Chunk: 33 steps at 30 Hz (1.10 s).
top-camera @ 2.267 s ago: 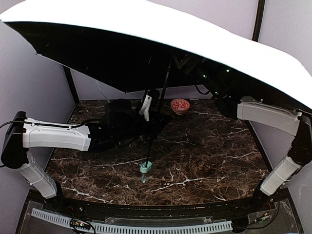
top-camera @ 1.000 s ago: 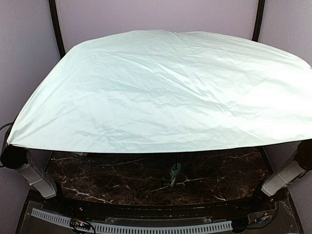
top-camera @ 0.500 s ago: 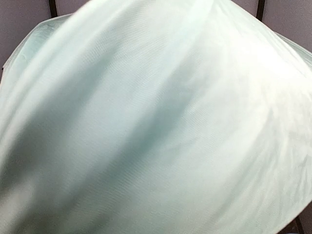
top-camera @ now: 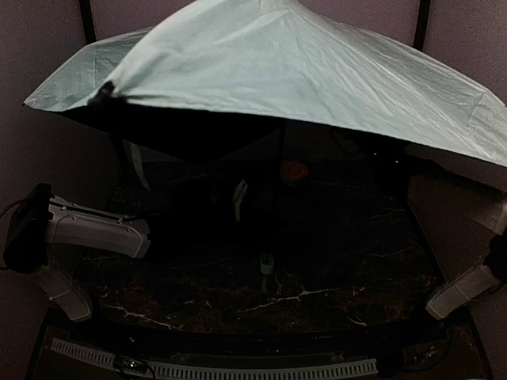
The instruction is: Put away the umbrella
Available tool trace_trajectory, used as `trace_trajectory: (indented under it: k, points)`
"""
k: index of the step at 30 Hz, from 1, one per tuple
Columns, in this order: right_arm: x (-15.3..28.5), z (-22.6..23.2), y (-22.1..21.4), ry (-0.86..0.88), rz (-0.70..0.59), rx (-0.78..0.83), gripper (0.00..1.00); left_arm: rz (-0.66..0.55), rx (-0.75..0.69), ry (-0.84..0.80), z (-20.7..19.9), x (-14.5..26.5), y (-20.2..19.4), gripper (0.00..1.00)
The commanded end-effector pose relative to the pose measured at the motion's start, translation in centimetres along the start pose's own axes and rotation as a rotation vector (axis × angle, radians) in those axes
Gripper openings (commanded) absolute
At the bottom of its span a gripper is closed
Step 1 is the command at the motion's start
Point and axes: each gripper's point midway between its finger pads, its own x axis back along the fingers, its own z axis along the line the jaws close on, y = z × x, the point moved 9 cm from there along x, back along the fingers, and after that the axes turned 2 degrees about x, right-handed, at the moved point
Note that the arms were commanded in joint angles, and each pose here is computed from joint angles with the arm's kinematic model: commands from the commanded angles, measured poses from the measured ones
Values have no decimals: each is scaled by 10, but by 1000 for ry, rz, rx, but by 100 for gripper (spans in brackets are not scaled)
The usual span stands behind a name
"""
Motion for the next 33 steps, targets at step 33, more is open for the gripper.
trace_trajectory:
  k: [33]
  points:
    - [-22,4,-27,-542,-126,432,44,-78,-77,210,9,-5,17,0]
